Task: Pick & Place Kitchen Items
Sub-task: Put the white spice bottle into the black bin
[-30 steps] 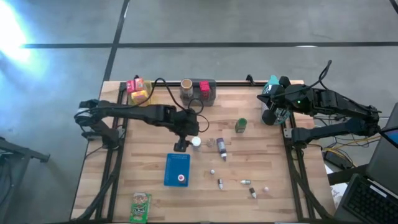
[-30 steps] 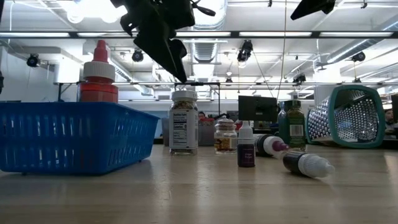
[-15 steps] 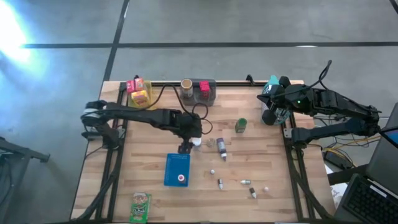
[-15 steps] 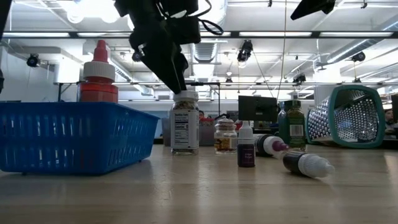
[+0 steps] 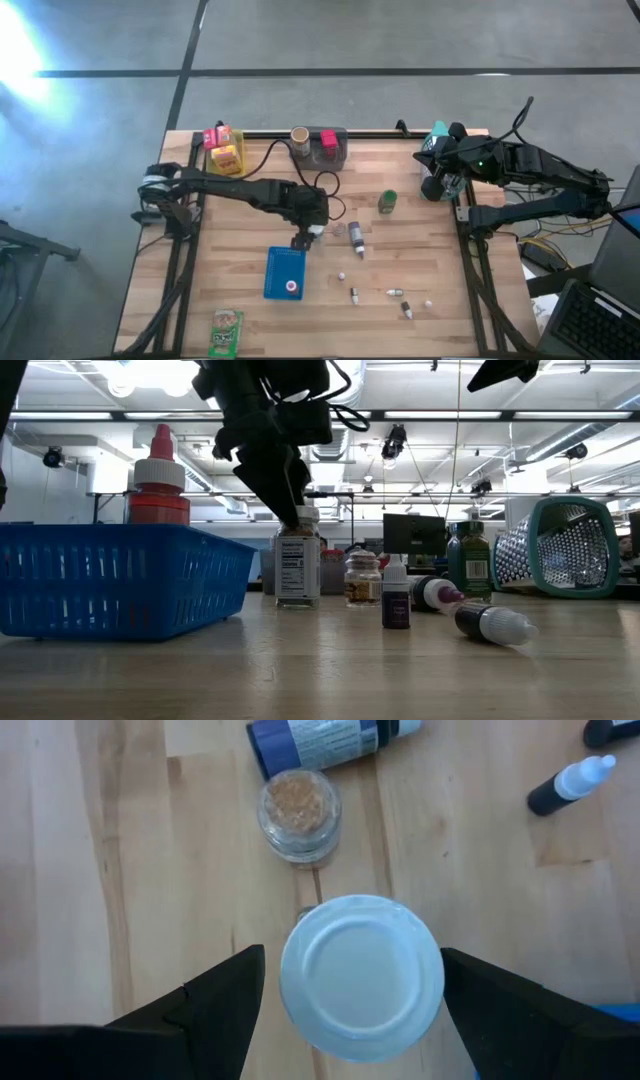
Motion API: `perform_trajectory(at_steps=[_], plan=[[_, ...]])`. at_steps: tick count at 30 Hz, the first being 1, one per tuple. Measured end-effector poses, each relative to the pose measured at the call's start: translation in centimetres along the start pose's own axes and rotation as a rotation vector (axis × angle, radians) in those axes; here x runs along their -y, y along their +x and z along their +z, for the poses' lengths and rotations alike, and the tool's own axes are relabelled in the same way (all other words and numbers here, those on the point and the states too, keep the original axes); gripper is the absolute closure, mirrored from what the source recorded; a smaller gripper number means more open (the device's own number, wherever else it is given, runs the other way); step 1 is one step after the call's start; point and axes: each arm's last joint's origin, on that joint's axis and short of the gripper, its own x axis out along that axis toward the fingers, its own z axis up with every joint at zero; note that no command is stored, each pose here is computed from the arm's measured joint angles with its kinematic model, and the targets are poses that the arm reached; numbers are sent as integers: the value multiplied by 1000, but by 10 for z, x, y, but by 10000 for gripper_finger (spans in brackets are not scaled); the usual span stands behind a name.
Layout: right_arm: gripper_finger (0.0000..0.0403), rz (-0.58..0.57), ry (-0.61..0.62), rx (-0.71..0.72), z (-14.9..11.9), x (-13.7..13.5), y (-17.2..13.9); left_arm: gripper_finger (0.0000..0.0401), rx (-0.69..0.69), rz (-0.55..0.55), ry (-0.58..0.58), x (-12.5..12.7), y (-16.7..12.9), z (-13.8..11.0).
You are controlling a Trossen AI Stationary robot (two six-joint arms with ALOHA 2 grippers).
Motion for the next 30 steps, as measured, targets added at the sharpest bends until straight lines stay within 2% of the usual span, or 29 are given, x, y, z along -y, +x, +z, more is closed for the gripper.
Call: perform_trajectory(at_steps=[9,22,30], plan=[[394,0,0,0,0,0,0,107,9,-1,2,1,1,1],[394,0,-1,0,0,0,0,185,7,-2,-14,1,2,1],[394,0,0,0,0,0,0,173,7,-2,-14,1,2,1]])
